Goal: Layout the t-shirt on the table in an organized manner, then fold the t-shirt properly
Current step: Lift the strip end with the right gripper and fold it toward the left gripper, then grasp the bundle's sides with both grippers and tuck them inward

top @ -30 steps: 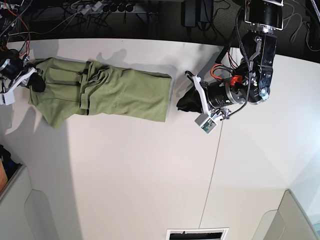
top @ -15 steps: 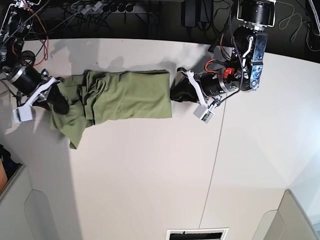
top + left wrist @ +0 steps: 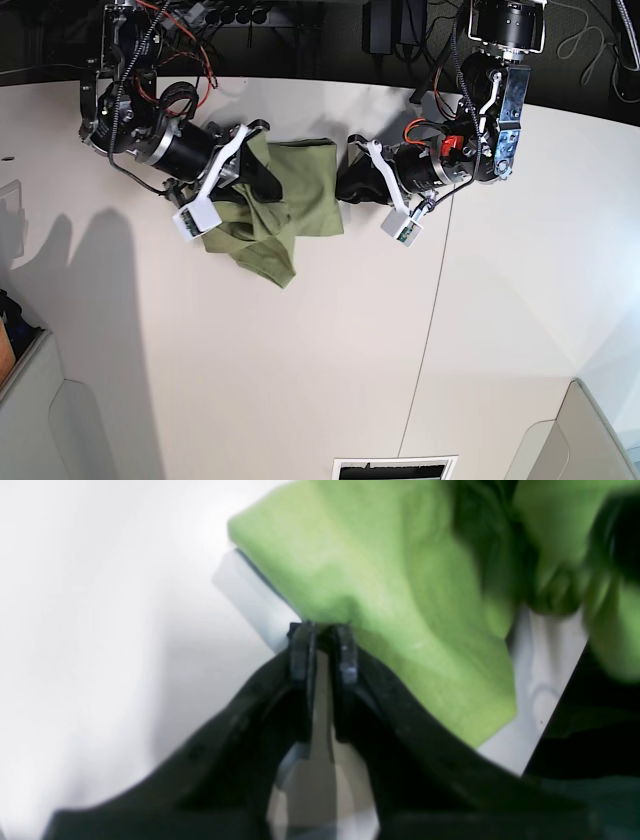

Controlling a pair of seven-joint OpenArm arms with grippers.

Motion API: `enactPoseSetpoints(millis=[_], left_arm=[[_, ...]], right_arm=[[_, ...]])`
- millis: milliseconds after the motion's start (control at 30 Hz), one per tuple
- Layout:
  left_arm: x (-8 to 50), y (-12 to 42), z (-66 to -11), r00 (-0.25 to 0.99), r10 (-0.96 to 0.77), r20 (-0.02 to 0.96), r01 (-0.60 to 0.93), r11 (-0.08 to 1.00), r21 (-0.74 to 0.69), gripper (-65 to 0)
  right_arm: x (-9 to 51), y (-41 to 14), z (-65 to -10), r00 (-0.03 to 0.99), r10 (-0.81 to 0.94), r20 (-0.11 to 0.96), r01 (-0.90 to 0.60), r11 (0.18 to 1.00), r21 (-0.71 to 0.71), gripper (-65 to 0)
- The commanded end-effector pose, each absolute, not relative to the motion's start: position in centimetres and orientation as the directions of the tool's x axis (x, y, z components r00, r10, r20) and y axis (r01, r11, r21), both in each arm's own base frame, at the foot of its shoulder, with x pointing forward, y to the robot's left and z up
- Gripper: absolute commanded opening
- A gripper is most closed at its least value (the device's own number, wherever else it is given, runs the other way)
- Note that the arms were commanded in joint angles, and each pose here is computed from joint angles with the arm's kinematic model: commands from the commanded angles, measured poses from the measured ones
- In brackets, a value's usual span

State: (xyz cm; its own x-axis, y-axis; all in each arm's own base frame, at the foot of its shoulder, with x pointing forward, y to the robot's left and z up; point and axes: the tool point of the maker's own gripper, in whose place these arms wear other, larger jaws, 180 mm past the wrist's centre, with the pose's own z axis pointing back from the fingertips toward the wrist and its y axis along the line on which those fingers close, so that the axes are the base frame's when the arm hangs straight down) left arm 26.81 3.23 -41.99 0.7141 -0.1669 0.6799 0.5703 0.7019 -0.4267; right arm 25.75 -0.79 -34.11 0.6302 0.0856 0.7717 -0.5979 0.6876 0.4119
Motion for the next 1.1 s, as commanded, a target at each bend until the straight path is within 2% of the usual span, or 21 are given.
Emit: enactPoseSetpoints(millis=[0,33,133,200,267,467,600,667,767,967,1067], left_arm=[[27.0,3.6,-42.0,0.71,-0.196,0.676,0.581,0.707,-0.405,-58.0],[27.0,3.6,-42.0,0.71,-0.196,0.676,0.581,0.707,-0.405,-58.0],[27.0,3.4,-41.7,0.712,-0.177,0.68,0.577,0.699,-0.422,-58.0],[27.0,3.2,-41.5,0.713,-0.164,0.682,0.574,0.694,-0.433,-58.0],[27.1,3.1,-41.3,0.713,-0.153,0.684,0.572,0.691,-0.442,-58.0],[27.1,3.5,-41.3,0.715,-0.158,0.681,0.571,0.693,-0.439,-58.0],[26.9,3.9,-41.4,0.721,-0.177,0.67,0.574,0.695,-0.434,-58.0],[27.2,4.3,-40.6,0.707,-0.172,0.686,0.583,0.692,-0.426,-58.0],[28.2,5.6,-38.6,0.666,-0.172,0.726,0.6,0.702,-0.383,-58.0],[30.2,9.3,-34.1,0.588,-0.129,0.799,0.588,0.746,-0.312,-58.0],[30.0,8.9,-32.3,0.568,-0.112,0.816,0.613,0.719,-0.327,-58.0]], right_arm=[[26.3,0.3,-32.4,0.581,0.056,0.812,-0.63,0.662,0.405,-65.0],[26.2,0.9,-32.3,0.574,0.062,0.816,-0.641,0.654,0.401,-65.0],[25.8,2.5,-32.3,0.558,0.088,0.825,-0.67,0.634,0.385,-46.4],[25.4,3.4,-32.4,0.554,0.103,0.826,-0.685,0.62,0.382,-36.7],[25.2,3.9,-32.3,0.553,0.103,0.827,-0.692,0.609,0.387,-34.2],[25.9,4.4,-30.4,0.53,0.035,0.847,-0.703,0.577,0.416,-34.2],[27.5,4.1,-28.5,0.465,0.04,0.884,-0.727,0.587,0.356,-34.5],[28.9,3.4,-27.6,0.432,0.043,0.901,-0.723,0.613,0.317,-40.9],[31.2,1.2,-27.3,0.407,0.063,0.911,-0.676,0.692,0.254,-65.0],[33.7,-2.9,-27.8,0.406,0.053,0.912,-0.588,0.779,0.216,-65.0],[34.5,-4.6,-29.1,0.435,0.048,0.899,-0.553,0.802,0.225,-65.0]])
